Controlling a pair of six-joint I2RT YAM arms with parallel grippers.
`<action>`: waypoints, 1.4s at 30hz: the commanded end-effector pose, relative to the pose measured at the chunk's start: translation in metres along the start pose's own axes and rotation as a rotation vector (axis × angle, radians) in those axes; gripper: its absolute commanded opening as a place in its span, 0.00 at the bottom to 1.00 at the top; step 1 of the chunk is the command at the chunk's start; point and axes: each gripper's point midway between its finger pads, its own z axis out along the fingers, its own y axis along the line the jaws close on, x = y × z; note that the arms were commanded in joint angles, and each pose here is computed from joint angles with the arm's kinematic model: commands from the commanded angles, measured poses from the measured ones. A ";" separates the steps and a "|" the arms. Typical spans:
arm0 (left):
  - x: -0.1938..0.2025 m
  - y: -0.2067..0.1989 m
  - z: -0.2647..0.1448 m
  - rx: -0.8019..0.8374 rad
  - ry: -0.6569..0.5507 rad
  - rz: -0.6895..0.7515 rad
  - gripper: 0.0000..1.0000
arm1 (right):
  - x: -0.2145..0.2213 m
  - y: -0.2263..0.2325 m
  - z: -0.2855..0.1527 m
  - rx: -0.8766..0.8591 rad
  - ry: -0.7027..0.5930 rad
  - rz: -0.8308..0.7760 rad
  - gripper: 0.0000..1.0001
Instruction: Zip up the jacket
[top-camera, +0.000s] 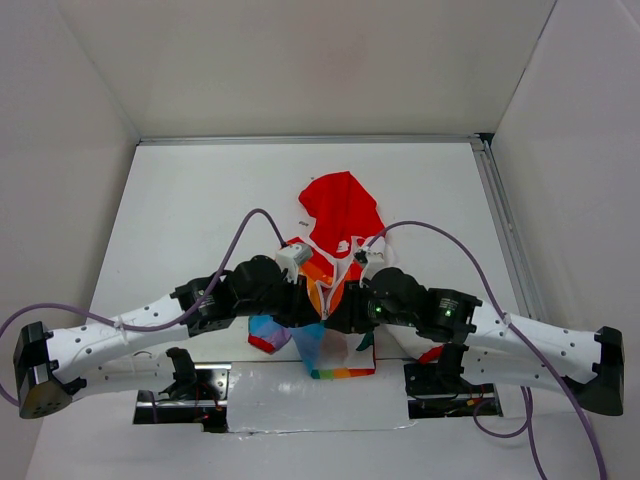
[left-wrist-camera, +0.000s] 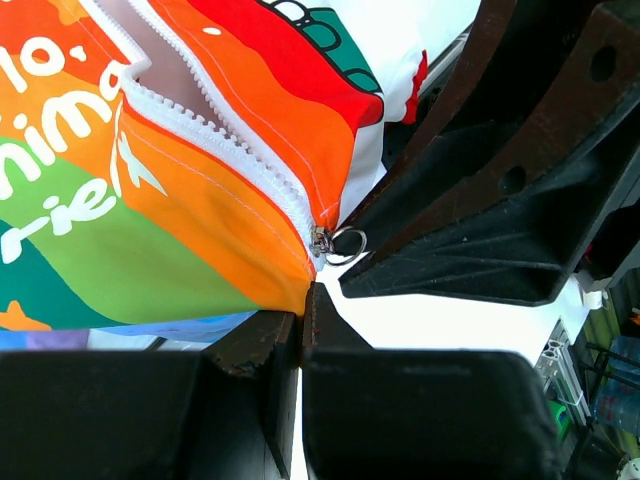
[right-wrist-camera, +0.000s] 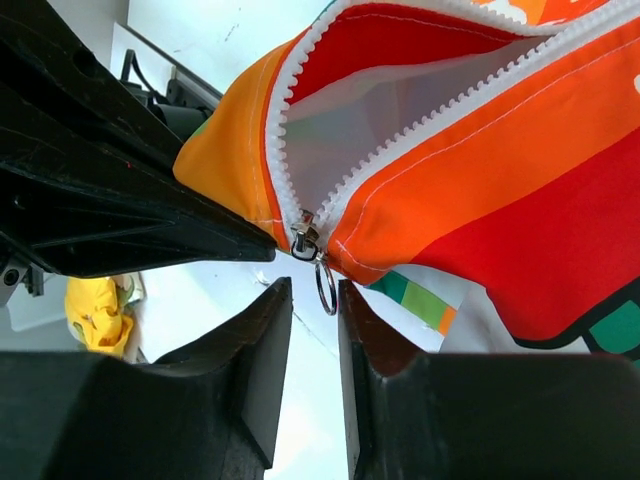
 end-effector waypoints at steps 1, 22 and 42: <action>-0.012 -0.014 -0.005 0.051 -0.043 0.012 0.00 | -0.013 0.012 -0.002 -0.042 -0.064 0.004 0.31; 0.001 0.000 0.005 0.004 0.017 0.034 0.00 | -0.036 0.041 -0.018 -0.089 -0.109 -0.022 0.00; 0.046 0.007 0.003 0.101 0.150 0.120 0.00 | -0.084 -0.016 -0.010 0.352 -0.210 0.003 0.00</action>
